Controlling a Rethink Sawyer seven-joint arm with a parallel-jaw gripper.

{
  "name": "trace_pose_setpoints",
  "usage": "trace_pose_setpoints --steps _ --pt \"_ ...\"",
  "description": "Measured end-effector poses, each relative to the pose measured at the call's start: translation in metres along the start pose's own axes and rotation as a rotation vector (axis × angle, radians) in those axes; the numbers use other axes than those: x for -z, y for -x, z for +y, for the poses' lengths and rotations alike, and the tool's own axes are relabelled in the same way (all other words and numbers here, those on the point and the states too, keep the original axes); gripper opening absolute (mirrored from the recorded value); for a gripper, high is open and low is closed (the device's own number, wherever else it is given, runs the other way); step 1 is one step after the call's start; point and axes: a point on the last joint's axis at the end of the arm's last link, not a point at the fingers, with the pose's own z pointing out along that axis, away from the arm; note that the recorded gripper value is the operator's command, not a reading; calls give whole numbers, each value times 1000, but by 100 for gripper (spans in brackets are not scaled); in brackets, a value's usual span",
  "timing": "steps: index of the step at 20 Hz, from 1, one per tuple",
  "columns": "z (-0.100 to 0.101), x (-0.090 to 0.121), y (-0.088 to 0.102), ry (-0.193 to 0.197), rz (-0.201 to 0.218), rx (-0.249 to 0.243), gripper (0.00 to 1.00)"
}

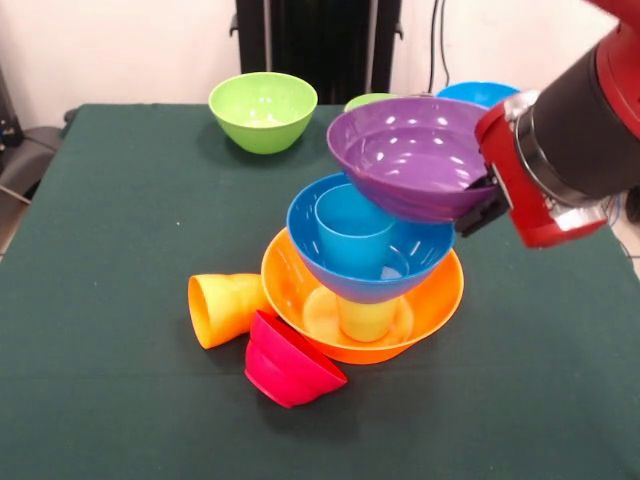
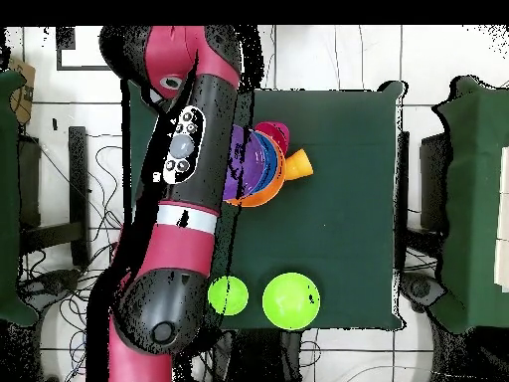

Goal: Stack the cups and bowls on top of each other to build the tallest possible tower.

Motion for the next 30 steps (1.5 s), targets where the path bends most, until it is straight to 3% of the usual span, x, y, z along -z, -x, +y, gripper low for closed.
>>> trace_pose_setpoints --steps 4,13,30 --pt "-14 20 11 13 -4 -32 0" --pt "-26 45 20 35 -9 -51 0" --pt "-29 39 30 26 2 -68 0"
